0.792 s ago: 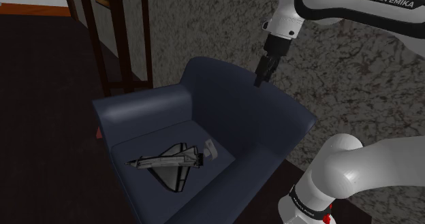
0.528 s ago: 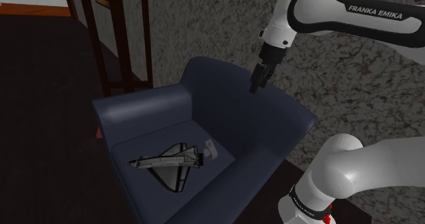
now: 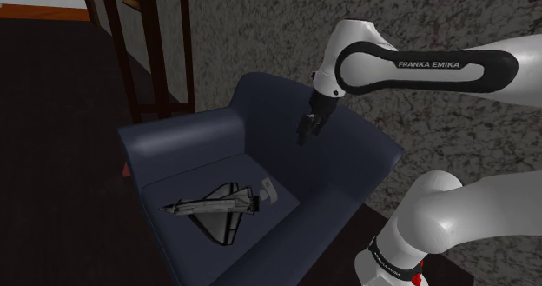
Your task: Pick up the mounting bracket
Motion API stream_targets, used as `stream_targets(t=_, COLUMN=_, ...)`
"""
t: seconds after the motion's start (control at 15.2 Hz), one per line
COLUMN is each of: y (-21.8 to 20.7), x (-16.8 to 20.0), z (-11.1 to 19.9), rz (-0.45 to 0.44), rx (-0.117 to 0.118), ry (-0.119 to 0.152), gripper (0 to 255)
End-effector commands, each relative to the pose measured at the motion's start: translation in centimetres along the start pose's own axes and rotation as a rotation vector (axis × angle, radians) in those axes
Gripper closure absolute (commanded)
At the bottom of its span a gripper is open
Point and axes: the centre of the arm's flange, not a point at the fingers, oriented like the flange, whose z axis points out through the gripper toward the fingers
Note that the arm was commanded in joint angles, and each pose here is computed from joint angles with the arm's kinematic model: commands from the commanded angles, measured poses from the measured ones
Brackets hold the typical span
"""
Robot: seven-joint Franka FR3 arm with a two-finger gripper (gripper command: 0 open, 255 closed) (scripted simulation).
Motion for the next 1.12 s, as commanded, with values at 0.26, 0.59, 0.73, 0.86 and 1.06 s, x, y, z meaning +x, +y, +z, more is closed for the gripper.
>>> stream_targets(t=0.26, y=-0.4, x=1.3, z=7.8, rz=0.033, rx=-0.028, ry=0.032, gripper=0)
stream_targets(t=0.59, y=-0.8, x=2.7, z=14.2, rz=0.06, rx=-0.051, ry=0.055, gripper=0)
stream_targets(t=0.73, y=-0.9, x=3.3, z=16.8, rz=0.071, rx=-0.06, ry=0.064, gripper=0)
stream_targets(t=0.86, y=-0.9, x=3.9, z=19.3, rz=0.081, rx=-0.069, ry=0.074, gripper=0)
stream_targets(t=1.06, y=-1.0, x=4.9, z=23.1, rz=0.098, rx=-0.083, ry=0.088, gripper=0)
